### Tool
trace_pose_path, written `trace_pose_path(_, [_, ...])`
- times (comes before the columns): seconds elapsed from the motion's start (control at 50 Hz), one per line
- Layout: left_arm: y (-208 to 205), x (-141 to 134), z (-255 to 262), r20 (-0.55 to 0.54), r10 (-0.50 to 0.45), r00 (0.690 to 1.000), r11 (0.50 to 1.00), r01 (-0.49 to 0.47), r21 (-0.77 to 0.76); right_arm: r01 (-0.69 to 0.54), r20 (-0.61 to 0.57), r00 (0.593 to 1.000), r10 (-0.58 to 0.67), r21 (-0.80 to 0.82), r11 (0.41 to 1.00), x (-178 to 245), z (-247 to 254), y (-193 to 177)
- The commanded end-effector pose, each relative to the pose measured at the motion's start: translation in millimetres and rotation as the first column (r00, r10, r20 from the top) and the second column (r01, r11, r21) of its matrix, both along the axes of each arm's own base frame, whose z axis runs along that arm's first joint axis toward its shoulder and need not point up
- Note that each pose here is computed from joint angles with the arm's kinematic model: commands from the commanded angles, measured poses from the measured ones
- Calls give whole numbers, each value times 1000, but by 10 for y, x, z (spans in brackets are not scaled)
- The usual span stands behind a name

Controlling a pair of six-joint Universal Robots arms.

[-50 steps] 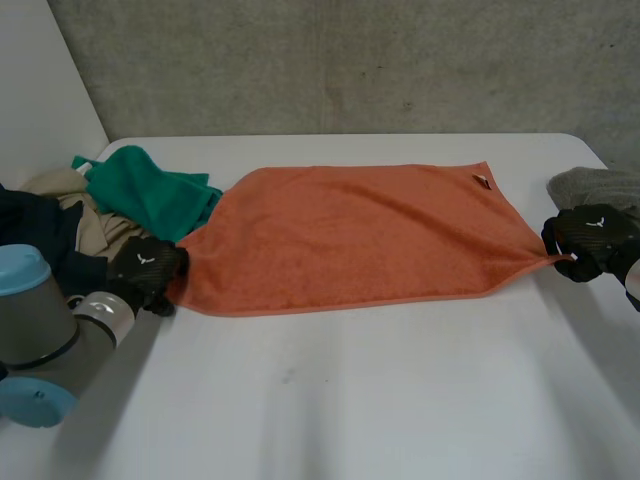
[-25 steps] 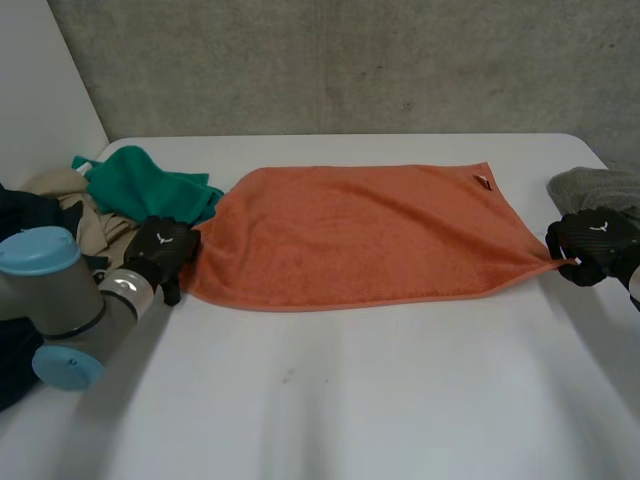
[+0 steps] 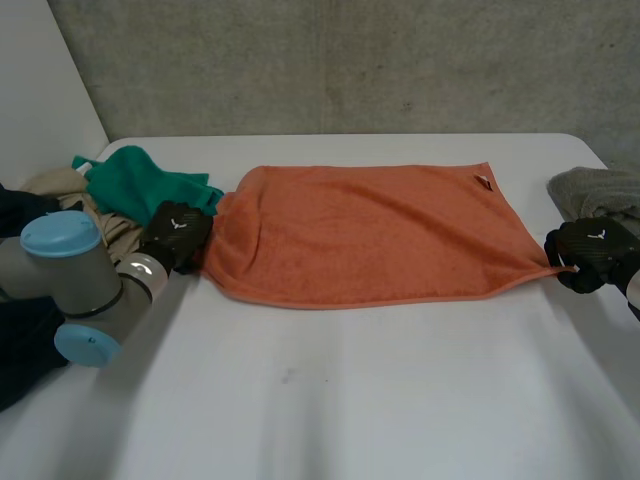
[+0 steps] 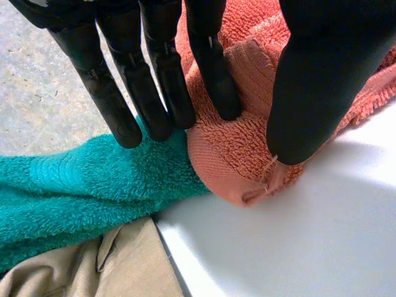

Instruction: Fold the laundry.

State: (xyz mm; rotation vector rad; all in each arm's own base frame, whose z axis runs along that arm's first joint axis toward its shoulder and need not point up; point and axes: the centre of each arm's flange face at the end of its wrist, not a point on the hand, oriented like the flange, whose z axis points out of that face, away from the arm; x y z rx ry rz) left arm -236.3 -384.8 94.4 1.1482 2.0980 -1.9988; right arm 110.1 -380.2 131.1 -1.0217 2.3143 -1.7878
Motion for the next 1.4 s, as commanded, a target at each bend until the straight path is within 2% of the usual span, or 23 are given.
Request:
trace_pose_path(0.02, [-54,-34,-31,11,-5,1000,1000,5,14,-1,-2,1000,1,-3,1000,1,10,-4])
trace_pose_path(0.16, [26,-6,114,26,12,1000,999,-13,41,-3,-3,1000,3,-6,1000,10,92,11])
trace_pose_path(0.32, [514,177,576,71,54,996,988,-64,142,-6,-34,999,7,22,1000,10,387,121])
trace_pose_path(0.4, [925,298,736,125,44,991,970,-72,234,-10,-123,992,17,56,998,-67,563,248])
trace_pose_path(0.42, [1105,340,768,153,31,988,959,-73,275,-6,-174,984,22,92,996,-117,610,326])
trace_pose_path(0.5, [1381,421,797,187,13,982,945,-73,320,-40,-288,953,96,193,980,-185,701,527])
trace_pose_path(0.54, [1345,427,781,168,14,986,954,-64,293,-74,-299,945,131,196,978,-156,713,551])
trace_pose_path(0.6, [1189,429,700,102,19,995,972,-42,229,-97,-259,955,143,180,979,-74,679,492])
trace_pose_path(0.72, [833,383,488,-53,37,998,979,-26,202,28,-106,994,-19,88,996,-122,614,147])
trace_pose_path(0.84, [679,267,332,-126,42,991,964,-7,264,74,-85,994,-68,67,995,-115,526,57])
trace_pose_path(1.16, [326,-126,85,-71,-66,995,973,80,216,46,-103,994,-38,85,995,-5,350,46])
trace_pose_path(1.4, [182,-185,45,-49,-58,997,982,66,178,54,-107,993,-44,98,994,-33,307,54])
